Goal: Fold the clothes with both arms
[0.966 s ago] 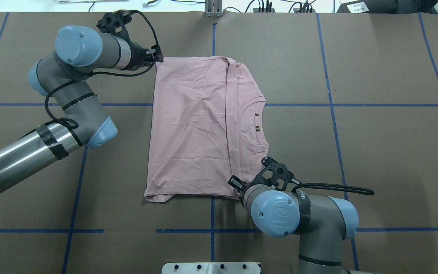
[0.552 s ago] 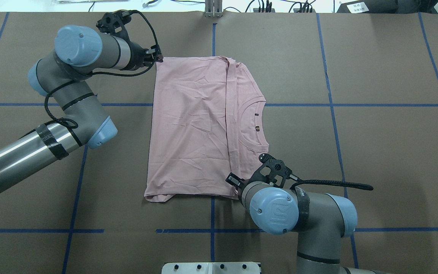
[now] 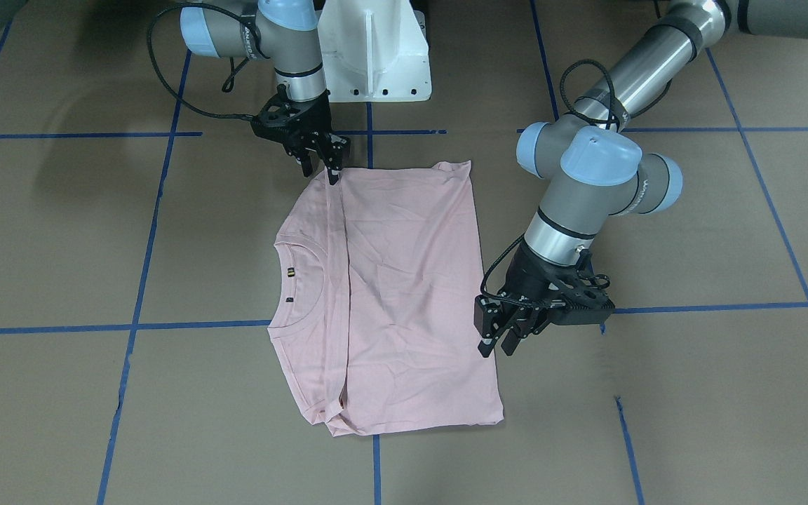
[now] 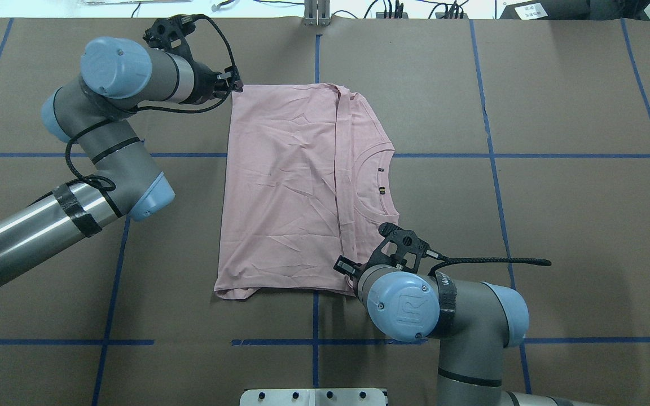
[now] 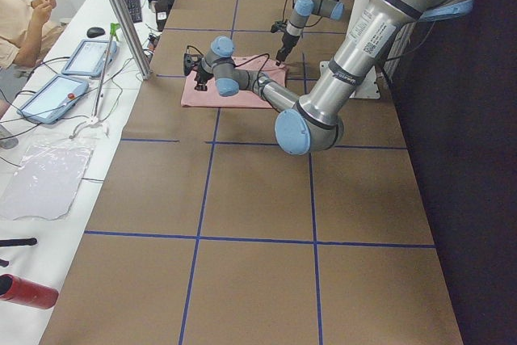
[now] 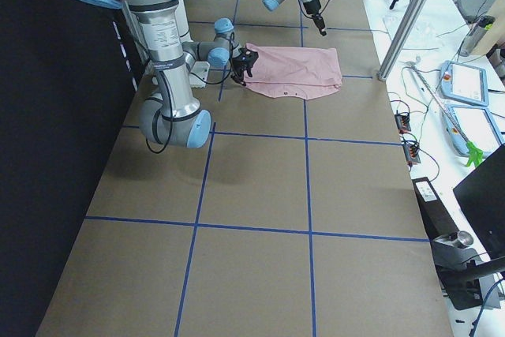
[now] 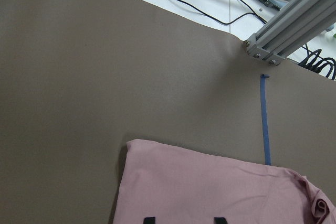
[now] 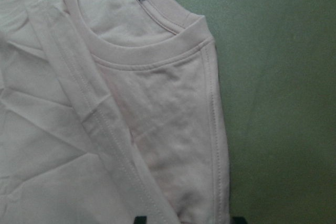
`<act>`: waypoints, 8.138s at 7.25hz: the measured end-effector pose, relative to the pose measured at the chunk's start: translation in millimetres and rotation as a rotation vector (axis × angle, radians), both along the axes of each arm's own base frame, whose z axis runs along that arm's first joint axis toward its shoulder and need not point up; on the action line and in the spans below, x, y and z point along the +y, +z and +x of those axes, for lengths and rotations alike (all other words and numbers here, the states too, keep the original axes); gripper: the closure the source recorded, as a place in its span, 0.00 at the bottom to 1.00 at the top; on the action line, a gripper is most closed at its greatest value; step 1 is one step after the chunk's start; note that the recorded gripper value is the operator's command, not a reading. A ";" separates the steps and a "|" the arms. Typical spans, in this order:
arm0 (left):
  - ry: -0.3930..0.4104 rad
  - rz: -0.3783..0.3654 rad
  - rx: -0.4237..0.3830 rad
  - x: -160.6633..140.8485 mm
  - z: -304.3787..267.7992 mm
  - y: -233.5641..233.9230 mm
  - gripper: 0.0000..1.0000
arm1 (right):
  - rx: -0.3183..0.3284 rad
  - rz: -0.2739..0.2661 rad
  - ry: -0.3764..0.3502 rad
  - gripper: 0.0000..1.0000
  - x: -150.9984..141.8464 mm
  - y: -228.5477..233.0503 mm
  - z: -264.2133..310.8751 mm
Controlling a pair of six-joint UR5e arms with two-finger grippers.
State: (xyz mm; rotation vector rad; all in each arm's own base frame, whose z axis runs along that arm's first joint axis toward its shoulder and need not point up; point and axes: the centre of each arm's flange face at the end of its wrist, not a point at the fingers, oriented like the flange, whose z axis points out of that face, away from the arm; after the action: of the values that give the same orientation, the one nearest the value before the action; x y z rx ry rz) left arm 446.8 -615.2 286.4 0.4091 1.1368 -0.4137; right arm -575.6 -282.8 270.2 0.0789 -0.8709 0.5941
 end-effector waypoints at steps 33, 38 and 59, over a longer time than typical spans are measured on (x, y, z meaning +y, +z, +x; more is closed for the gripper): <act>0.108 -0.306 0.155 237.1 -10.8 25.2 0.38 | -0.006 0.039 -0.184 1.00 16.8 -11.5 14.2; 0.103 -0.353 0.090 269.3 7.3 27.1 0.36 | -0.006 0.037 -0.169 0.94 9.1 -9.9 13.4; 0.195 -0.442 0.068 355.6 -19.9 -92.6 1.00 | -0.105 -0.012 -0.099 1.00 24.8 -18.9 114.5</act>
State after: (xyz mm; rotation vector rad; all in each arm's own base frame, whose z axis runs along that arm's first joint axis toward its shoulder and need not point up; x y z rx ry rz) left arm 426.8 -259.6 193.8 -0.1024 1.1025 -0.4947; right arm -461.0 -257.9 251.3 -0.0065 -0.9668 0.5143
